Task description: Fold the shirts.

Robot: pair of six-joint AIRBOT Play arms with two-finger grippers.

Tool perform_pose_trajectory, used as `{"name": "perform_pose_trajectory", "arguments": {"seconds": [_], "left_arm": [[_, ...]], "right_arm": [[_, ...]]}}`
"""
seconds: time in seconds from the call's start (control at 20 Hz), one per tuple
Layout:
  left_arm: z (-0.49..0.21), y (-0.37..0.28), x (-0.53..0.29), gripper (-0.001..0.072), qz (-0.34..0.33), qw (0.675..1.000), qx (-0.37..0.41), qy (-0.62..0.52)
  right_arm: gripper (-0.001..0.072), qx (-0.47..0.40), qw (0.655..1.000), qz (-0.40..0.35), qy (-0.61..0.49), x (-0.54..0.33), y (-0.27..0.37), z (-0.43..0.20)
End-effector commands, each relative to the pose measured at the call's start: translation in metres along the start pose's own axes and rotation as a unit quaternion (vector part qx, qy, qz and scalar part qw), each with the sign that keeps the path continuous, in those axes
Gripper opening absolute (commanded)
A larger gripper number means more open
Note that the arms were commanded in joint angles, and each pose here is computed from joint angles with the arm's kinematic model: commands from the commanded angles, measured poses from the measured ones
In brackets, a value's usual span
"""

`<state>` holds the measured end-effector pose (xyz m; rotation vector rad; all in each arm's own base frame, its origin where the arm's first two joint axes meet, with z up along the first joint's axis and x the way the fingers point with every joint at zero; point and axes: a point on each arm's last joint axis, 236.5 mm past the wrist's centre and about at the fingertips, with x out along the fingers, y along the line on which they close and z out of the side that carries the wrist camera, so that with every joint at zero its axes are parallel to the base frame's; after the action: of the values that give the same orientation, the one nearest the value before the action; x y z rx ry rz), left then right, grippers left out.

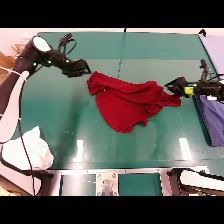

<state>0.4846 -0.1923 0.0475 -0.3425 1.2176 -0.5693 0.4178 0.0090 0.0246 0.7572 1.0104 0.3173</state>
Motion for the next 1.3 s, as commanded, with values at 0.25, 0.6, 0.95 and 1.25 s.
{"name": "perform_pose_trajectory", "arguments": {"seconds": [0.25, 0.6, 0.95, 1.25], "left_arm": [[-0.146, -0.004, 0.033, 0.0620, 0.008, 0.982, -0.060, 0.181], [-0.192, -0.047, 0.120, 0.0619, 0.007, 0.993, -0.044, 0.110], [-0.184, -0.060, 0.140, 0.0412, 0.013, 0.998, -0.037, 0.054], [-0.203, -0.060, 0.137, 0.0179, 0.013, 0.995, -0.019, 0.095]], "right_arm": [[0.0468, 0.066, 0.996, -0.021, 0.062, -0.002, -0.044, -0.088], [0.0473, 0.061, 0.995, -0.054, 0.061, 0.035, -0.065, -0.100], [0.0381, 0.070, 0.994, -0.051, 0.062, 0.048, -0.069, -0.089], [0.0017, 0.071, 0.994, -0.032, 0.074, 0.054, -0.055, -0.093]]}}
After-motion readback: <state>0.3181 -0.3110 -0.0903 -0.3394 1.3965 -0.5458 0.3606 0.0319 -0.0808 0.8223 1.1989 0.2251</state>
